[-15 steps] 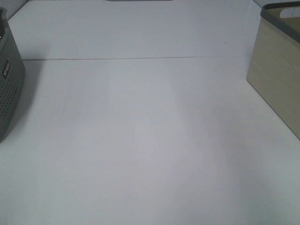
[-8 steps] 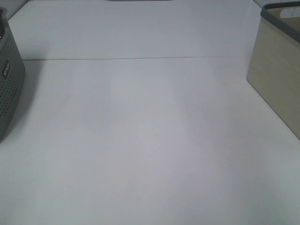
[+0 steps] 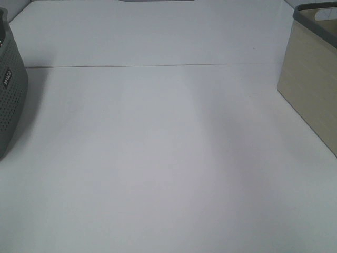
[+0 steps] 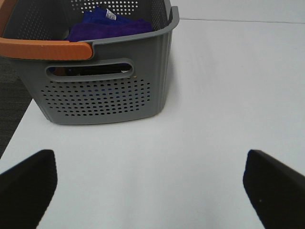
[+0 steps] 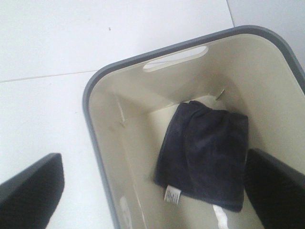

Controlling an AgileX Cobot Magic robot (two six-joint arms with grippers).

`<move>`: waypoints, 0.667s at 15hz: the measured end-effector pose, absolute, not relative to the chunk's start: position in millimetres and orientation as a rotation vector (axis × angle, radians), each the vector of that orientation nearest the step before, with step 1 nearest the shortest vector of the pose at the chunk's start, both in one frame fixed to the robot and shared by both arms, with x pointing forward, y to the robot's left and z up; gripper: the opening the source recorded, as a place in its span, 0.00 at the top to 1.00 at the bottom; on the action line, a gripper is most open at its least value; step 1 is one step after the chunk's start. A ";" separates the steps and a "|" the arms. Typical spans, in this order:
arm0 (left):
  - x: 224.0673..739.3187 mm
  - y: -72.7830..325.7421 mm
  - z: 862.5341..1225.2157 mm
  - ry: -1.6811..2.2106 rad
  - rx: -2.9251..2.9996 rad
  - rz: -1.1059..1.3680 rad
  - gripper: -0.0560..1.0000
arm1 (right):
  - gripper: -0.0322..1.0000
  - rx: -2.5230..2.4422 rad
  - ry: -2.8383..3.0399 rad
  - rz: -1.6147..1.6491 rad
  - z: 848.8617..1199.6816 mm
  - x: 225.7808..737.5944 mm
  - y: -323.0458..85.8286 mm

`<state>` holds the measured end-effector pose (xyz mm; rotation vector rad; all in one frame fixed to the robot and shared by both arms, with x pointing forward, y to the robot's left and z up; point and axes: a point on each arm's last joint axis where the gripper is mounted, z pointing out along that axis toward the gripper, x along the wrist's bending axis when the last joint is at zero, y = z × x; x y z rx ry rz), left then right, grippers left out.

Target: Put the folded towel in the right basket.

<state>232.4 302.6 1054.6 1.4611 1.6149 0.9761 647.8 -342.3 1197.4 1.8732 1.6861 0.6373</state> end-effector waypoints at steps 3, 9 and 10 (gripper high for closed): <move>232.4 302.6 1054.6 1.615 1.461 0.976 0.01 | 0.02 1.922 1.750 0.544 1195.1 562.9 -331.9; 232.4 302.6 1054.6 1.615 1.461 0.976 0.01 | 0.02 1.769 1.611 0.717 1104.9 294.3 -305.7; 232.4 302.6 1054.6 1.615 1.461 0.976 0.01 | 0.02 1.718 1.562 0.767 1087.5 266.8 -303.1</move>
